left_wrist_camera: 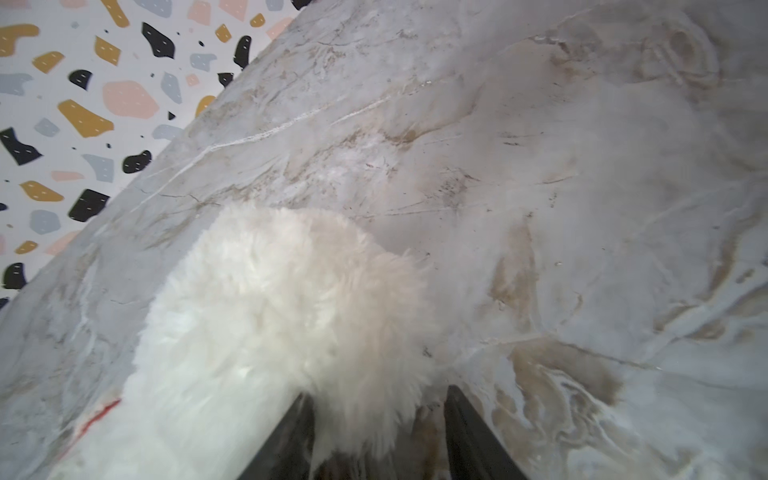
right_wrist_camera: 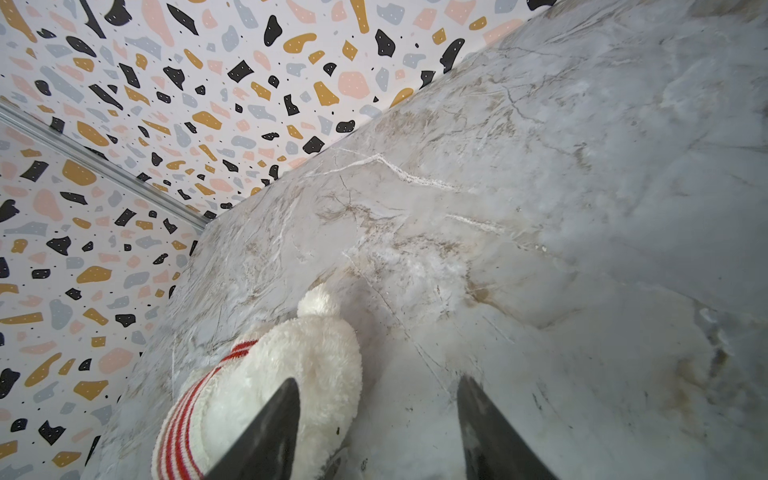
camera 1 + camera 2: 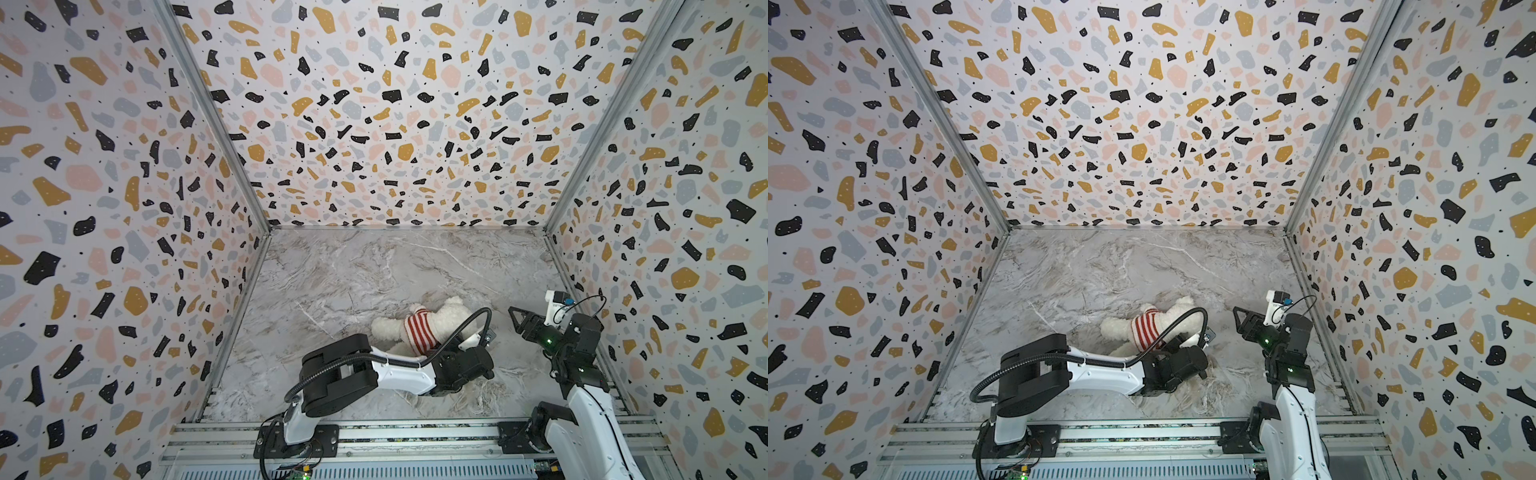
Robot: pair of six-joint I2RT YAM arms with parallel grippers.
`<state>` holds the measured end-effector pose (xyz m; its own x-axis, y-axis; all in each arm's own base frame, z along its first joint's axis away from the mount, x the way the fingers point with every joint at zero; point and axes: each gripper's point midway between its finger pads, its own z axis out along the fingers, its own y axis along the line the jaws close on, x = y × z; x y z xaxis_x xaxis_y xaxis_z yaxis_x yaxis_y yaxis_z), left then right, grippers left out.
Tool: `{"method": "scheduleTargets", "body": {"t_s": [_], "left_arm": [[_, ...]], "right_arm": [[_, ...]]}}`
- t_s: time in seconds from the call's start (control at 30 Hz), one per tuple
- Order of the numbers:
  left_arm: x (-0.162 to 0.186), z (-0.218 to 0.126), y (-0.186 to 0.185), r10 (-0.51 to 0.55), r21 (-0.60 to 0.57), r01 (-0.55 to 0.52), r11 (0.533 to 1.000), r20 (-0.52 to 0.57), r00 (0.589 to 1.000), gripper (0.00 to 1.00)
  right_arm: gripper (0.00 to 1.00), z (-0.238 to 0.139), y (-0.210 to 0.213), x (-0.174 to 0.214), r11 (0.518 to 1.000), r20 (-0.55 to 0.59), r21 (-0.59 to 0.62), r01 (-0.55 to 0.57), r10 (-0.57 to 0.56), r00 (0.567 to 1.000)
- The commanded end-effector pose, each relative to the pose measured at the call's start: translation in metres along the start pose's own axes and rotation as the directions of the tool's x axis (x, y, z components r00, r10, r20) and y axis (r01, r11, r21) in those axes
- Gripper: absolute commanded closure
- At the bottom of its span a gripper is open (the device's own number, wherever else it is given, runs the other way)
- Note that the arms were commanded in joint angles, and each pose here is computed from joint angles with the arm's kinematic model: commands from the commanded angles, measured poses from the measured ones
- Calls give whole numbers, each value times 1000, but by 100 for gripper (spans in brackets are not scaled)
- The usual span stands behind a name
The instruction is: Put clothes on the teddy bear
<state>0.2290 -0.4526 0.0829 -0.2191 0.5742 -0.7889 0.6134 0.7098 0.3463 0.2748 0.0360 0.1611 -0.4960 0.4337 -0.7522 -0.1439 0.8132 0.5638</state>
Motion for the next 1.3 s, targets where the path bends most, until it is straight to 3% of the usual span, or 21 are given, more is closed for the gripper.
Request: {"method": "scheduleTargets", "body": {"t_s": [0.0, 0.27, 0.43, 0.7, 0.87, 1.03, 1.27], "left_arm": [[-18, 0, 11, -53, -76, 58, 995, 61, 997, 56], [-19, -2, 9, -57, -61, 61, 996, 63, 996, 86], [-33, -14, 15, -91, -33, 95, 995, 105, 990, 100], [-57, -48, 29, -136, 44, 131, 990, 142, 981, 100], [-78, -79, 34, -205, 158, 180, 971, 164, 965, 100], [-102, -114, 28, -280, 335, 217, 917, 152, 948, 100], [-127, -156, 32, -383, 488, 271, 830, 145, 912, 100]], "right_arm": [[40, -2, 3, -1, 1000, 6, -14, 16, -16, 1000], [40, -2, 2, 0, 1000, 5, -12, 16, -16, 1000], [41, -2, 0, 4, 1000, 3, -13, 20, -20, 1000], [41, -2, -3, 11, 1000, -2, -11, 18, -18, 1000], [41, -3, -1, 8, 1000, 6, -17, 21, -21, 1000], [41, -3, 1, 6, 1000, 16, -19, 23, -23, 1000], [41, -5, 1, 4, 1000, 25, -14, 23, -23, 999]]}}
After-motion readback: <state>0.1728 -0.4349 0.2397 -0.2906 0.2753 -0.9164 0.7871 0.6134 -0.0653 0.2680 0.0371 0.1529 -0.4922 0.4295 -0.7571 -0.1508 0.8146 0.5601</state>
